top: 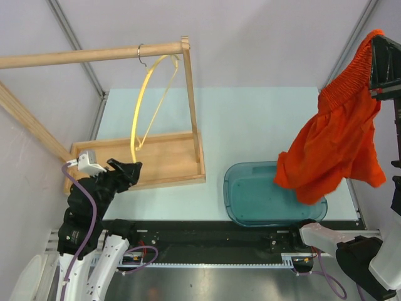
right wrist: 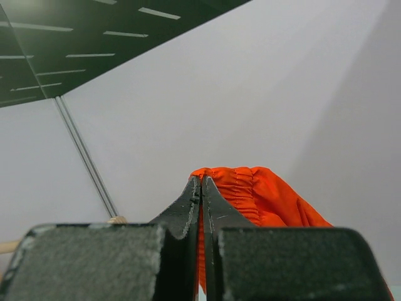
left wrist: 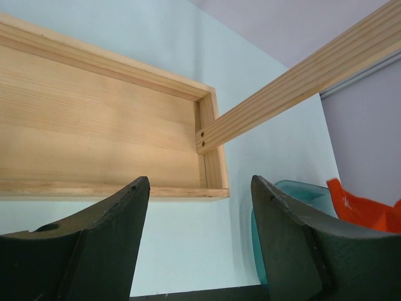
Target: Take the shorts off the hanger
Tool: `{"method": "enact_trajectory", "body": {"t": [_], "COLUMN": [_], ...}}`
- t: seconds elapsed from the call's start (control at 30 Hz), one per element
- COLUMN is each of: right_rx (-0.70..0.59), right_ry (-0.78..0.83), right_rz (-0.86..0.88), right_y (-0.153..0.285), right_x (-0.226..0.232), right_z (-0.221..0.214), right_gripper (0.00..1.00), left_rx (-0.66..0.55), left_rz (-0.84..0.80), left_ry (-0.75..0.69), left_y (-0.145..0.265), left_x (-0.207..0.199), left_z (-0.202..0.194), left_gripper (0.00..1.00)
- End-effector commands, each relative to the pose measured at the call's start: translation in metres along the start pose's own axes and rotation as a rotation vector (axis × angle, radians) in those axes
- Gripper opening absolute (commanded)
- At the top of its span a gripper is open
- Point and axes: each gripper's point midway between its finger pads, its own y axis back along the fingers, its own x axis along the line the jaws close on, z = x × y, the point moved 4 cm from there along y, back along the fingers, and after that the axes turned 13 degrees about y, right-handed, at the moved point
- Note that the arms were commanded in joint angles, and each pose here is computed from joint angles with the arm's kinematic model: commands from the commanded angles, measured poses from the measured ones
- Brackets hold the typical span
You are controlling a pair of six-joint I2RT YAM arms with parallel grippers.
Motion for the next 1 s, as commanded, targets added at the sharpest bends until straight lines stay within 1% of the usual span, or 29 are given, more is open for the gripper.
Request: {"method": "enact_trajectory", "body": {"t": [0.0,0.13,0.3,0.47,0.6,0.63,0.7,0.73,0.8,0.83,0.97], "right_rx": [-0.143,-0.157,-0.11,-0.061,-0.02,0.008,0.021,0.057,0.064,0.091,0.077], "right_ry": [0.013,0.018,0.012,-0.016,-0.043,-0.049,-0.054,-0.057,-0.057,-0.052,-0.029], "right_rz": [0.001,0.002,-0.003,0.034,0.046,0.036,0.028,0.025,0.027,0.016,0.002], "right_y": [0.007,0.012,0.006,-0.002,0.001,0.002,0.011,0.014,0.027,0.031,0.057], "right_x": [0.0,0.0,-0.001,0.005,0.006,0.005,0.003,0.002,0.001,-0.002,-0.007], "right_z": [0.038,0.043,0.022,0.003,-0.01,-0.019,-0.022,-0.034,-0.033,-0.04,-0.025], "right_gripper": [0.0,0.0,0.0,0.0,0.0,0.0,0.0,0.0,0.0,0.0,0.0], "left_rx": [0.012,0.019,0.03,0.035,0.039,0.039,0.047,0.053,0.057,0.062,0.087], "left_rz": [-0.029,-0.021,-0.034,-0.034,-0.032,-0.032,-0.028,-0.023,-0.027,-0.023,-0.031], "left_ry": [-0.007,-0.005,-0.002,-0.001,-0.004,-0.002,-0.005,-0.004,-0.001,0.0,0.006], "left_y": [-0.004,-0.004,-0.004,-0.004,-0.003,-0.003,-0.004,-0.005,-0.007,-0.009,-0.016], "left_x": [-0.004,-0.003,-0.004,-0.006,-0.004,-0.004,-0.003,-0.001,-0.001,0.001,0.001], "left_z": [-0.001,-0.002,-0.004,-0.004,-0.005,-0.005,-0.007,-0.009,-0.01,-0.012,-0.016], "left_gripper": [0.71,0.71,0.71,0.71,0.71,0.71,0.71,0.71,0.71,0.71,0.71]}}
